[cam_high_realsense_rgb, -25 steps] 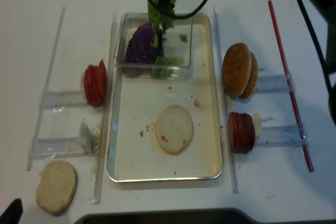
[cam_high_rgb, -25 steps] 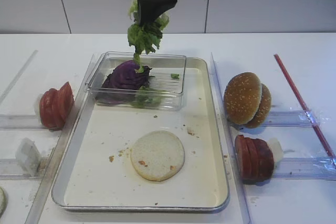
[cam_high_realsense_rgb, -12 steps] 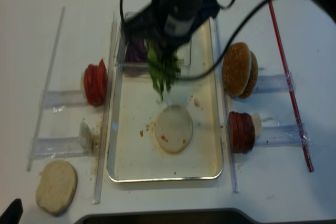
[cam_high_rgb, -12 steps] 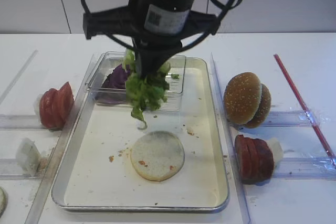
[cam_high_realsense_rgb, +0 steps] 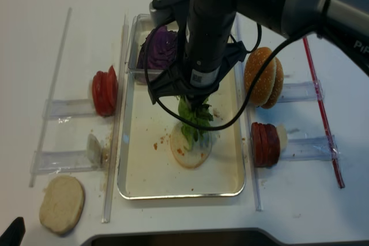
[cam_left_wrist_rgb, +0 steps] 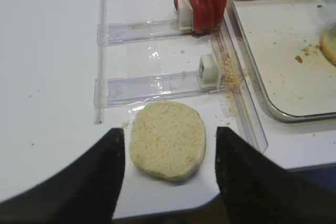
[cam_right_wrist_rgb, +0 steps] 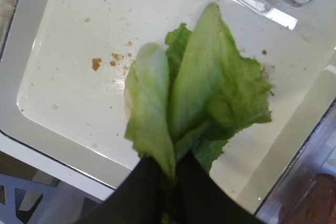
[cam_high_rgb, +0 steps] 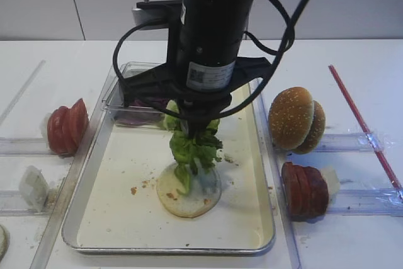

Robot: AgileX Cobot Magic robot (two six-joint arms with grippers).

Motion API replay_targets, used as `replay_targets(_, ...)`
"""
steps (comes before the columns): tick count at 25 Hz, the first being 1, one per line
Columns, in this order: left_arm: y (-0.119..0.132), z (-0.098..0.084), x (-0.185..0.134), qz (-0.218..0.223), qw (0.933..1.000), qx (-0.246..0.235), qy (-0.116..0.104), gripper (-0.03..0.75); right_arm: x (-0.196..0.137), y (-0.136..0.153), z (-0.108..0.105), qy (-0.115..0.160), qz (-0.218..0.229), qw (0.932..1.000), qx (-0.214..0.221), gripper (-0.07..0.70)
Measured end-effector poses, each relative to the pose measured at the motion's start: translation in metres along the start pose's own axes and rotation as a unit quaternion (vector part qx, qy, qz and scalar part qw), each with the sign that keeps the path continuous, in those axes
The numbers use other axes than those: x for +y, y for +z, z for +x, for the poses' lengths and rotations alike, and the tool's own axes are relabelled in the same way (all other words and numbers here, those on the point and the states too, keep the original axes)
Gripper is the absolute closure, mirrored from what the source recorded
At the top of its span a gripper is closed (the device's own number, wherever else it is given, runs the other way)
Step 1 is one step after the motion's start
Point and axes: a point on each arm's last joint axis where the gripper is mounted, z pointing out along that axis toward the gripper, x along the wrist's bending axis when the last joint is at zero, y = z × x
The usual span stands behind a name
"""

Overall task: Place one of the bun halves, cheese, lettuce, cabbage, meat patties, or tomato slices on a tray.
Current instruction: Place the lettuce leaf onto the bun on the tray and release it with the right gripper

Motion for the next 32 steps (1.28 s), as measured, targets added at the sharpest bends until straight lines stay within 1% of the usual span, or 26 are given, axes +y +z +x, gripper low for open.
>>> replay_targets(3,0.000,0.000,0.000,0.000,1.0000,0.000,0.000,0.358,0.002,0.009,0.001,0.004,0.012,0.9999,0.002,0.561)
replay_targets(11,0.000,0.000,0.000,0.000,1.0000,0.000,0.000,0.358,0.010,0.053,-0.001,0.011,0.062,0.9980,-0.006,0.562)
replay_targets(20,0.000,0.000,0.000,0.000,1.0000,0.000,0.000,0.358,0.013,0.079,-0.002,0.017,0.091,0.9957,-0.006,0.561)
replay_targets(22,0.000,0.000,0.000,0.000,1.0000,0.000,0.000,0.358,0.013,0.084,-0.002,0.020,0.096,0.9952,-0.004,0.539)
replay_targets(24,0.000,0.000,0.000,0.000,1.0000,0.000,0.000,0.358,0.013,0.084,-0.002,0.021,0.098,0.9950,-0.002,0.475)
replay_targets(26,0.000,0.000,0.000,0.000,1.0000,0.000,0.000,0.358,0.013,0.084,-0.001,0.022,0.098,0.9949,0.000,0.377)
replay_targets(28,0.000,0.000,0.000,0.000,1.0000,0.000,0.000,0.358,0.013,0.084,-0.001,0.022,0.098,0.9949,0.000,0.249)
replay_targets(30,0.000,0.000,0.000,0.000,1.0000,0.000,0.000,0.358,0.013,0.084,-0.001,0.023,0.098,0.9949,0.002,0.151)
replay_targets(32,0.000,0.000,0.000,0.000,1.0000,0.000,0.000,0.358,0.014,0.083,0.000,0.024,0.096,0.9951,0.006,0.099)
